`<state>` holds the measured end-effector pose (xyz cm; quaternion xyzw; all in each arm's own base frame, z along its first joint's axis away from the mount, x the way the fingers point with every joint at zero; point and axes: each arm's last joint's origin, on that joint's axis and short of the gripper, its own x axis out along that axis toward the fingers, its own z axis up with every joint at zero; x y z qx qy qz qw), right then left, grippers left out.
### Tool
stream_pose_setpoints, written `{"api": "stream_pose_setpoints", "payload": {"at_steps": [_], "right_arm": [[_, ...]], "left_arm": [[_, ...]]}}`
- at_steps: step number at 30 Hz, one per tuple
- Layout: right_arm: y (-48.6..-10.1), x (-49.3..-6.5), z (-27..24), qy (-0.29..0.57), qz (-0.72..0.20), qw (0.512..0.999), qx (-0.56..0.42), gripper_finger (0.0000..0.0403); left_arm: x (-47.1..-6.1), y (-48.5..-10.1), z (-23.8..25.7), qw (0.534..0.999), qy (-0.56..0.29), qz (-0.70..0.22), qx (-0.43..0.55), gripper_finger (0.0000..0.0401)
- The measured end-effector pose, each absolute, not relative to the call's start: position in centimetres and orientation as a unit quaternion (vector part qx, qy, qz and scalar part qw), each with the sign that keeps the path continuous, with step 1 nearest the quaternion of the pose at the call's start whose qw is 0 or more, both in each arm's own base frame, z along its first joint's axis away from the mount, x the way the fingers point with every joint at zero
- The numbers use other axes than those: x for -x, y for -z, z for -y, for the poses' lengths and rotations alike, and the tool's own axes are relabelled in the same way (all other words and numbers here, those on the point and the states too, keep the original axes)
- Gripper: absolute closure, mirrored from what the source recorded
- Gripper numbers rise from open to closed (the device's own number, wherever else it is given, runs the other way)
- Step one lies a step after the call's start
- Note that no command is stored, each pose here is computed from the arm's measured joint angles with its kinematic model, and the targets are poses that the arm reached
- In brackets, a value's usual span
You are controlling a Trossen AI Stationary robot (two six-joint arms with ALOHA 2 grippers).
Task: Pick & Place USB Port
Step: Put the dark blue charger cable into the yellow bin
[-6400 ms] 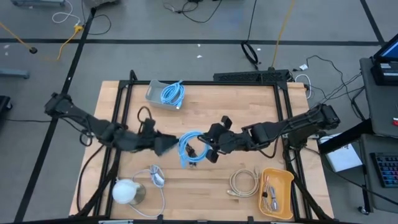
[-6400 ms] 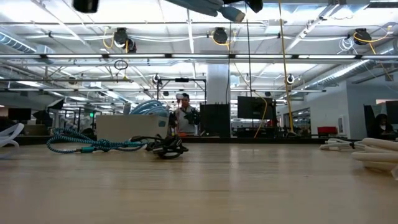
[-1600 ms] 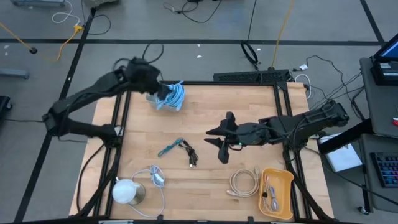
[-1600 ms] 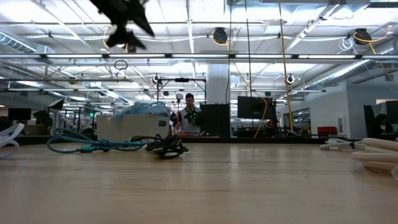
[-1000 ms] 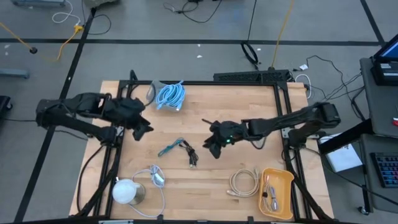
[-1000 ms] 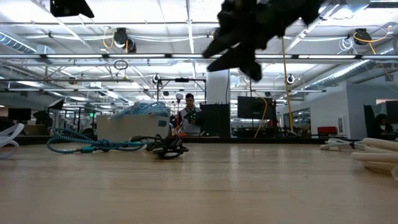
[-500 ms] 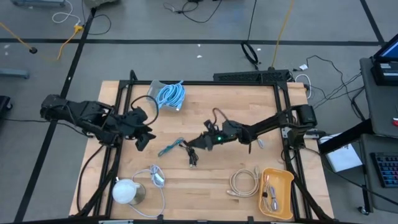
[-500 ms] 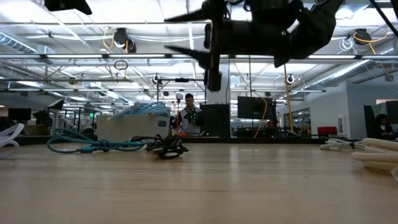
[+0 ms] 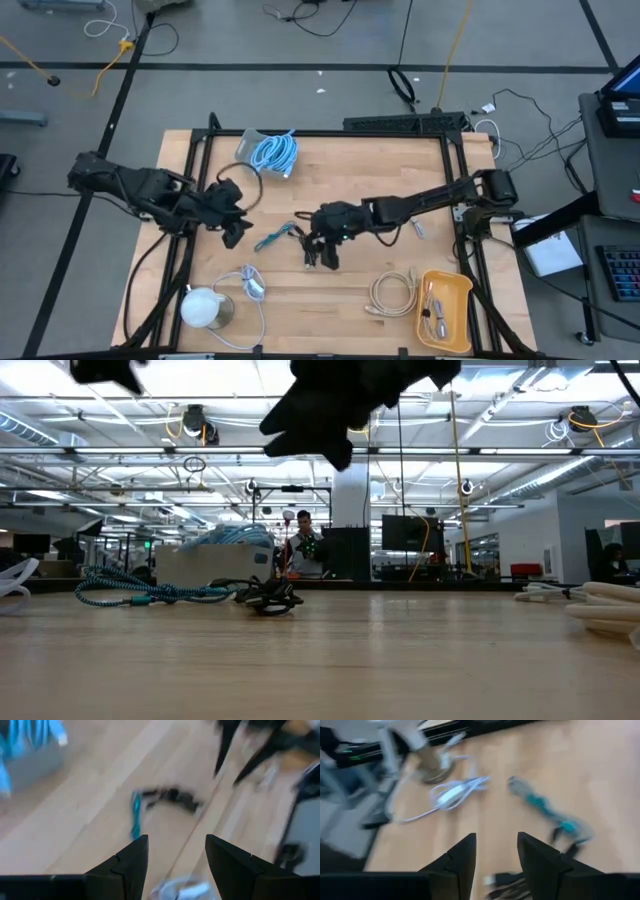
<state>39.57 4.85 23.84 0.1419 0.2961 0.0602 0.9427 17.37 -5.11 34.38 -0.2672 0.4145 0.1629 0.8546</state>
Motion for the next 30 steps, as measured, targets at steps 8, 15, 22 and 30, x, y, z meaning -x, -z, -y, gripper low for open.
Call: {"api": "stream_pose_setpoints", "payload": {"at_steps": [8, 15, 22, 30], "right_arm": [[-29.2, -38.3, -4.3, -0.040, -0.233, 0.959, -0.156, 0.0266], [-33.3, -34.7, -3.8, -0.003, -0.215, 0.964, -0.157, 0.0264], [-36.1, -32.2, -4.4, 0.012, -0.177, 0.968, -0.175, 0.0263], [-36.7, -31.5, -5.2, 0.003, -0.171, 0.967, -0.190, 0.0264]], "left_arm": [[-19.6, -24.7, 6.3, 0.814, -0.140, -0.495, 0.269, 0.0199], [-20.3, -21.6, 6.6, 0.828, -0.181, -0.458, 0.268, 0.0197], [-21.6, -18.7, 5.9, 0.813, -0.176, -0.483, 0.275, 0.0153], [-23.5, -16.7, 5.1, 0.811, -0.179, -0.484, 0.275, 0.0132]]}}
